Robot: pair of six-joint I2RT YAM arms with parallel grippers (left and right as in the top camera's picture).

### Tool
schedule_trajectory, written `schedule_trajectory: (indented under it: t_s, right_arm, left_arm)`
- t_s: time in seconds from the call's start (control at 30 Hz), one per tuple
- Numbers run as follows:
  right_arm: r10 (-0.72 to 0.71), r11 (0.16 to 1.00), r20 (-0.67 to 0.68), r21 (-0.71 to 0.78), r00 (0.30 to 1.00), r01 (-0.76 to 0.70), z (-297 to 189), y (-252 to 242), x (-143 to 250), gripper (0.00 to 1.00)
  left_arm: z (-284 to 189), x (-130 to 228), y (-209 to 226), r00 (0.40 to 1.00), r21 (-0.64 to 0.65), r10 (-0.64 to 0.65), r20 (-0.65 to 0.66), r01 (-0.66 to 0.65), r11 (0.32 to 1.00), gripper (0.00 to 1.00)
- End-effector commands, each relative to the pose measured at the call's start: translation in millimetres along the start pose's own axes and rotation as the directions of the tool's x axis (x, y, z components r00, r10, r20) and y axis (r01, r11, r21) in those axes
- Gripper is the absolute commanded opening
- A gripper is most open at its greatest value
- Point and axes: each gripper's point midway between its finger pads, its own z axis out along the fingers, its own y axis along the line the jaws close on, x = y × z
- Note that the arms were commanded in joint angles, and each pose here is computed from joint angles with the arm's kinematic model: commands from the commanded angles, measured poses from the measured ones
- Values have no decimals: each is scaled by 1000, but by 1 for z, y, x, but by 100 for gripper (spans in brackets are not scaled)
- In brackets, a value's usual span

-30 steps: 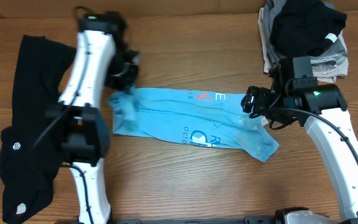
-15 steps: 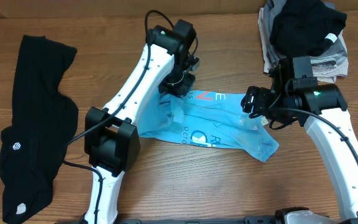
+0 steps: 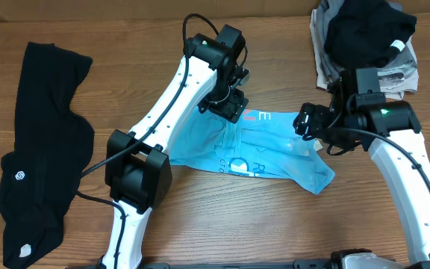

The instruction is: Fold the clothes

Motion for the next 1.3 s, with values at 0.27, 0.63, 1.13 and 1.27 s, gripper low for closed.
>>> schedule_trajectory:
  t_s: [0.27,0.63,1.13,1.27]
  right_arm:
    - [154,986,-116,83,981,-145,27,-50,35,100]
    - [30,998,-94,63,995,-24,49,-66,35,100]
    - [4,999,-137,36,991,0,112,-74,30,100]
    - [21,1000,-175,23,984,-18,124,-74,35,100]
  left_arm:
    - [-115,-32,37,964,-16,-16,264,21,1000,100]
    - [-131,-32,64,951,-36,-50,306,64,997,100]
    - [-133,-31,75,949,-63,-62,308,85,994,100]
    - [-132,-30,75,950,-62,-63,306,86,994,100]
